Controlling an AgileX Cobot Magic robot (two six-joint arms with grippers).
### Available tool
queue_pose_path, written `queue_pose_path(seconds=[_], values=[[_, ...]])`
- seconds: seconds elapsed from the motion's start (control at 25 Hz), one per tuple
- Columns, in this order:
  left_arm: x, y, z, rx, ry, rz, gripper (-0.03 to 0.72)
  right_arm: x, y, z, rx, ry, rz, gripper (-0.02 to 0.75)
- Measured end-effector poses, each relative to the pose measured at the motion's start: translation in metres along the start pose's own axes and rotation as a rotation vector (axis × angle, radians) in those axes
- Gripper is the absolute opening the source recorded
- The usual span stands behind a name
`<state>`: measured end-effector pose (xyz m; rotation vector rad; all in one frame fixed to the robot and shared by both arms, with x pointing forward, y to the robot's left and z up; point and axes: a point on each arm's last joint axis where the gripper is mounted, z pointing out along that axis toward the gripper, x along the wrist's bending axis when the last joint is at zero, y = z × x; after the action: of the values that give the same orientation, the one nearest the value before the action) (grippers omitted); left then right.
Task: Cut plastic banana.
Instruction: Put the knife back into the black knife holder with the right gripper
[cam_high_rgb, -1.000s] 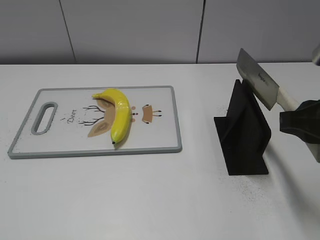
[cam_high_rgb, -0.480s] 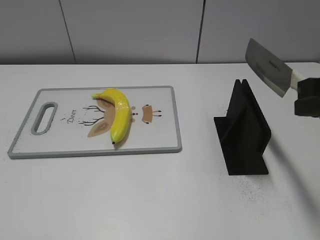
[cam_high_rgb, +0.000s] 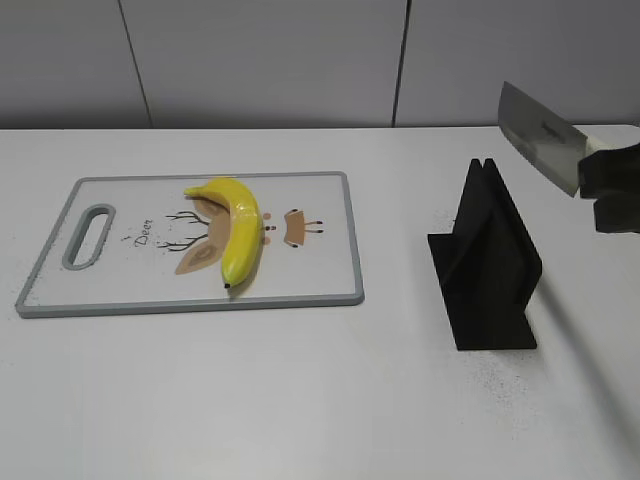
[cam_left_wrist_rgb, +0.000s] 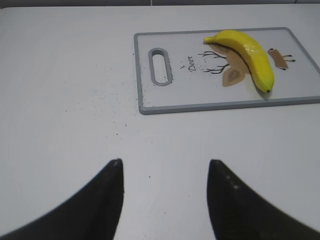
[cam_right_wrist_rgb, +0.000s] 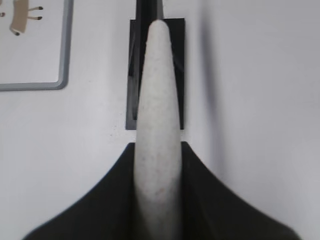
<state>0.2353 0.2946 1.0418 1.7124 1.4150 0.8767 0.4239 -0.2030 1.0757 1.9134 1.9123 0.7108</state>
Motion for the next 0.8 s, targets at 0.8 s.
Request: queue_pose_path(seconds=[0.8], values=[[0.000, 0.000, 0.000, 0.000, 0.000, 0.000, 0.526, 0.018, -0.024, 0.039, -0.065, 0.016, 0.014, 0.166]])
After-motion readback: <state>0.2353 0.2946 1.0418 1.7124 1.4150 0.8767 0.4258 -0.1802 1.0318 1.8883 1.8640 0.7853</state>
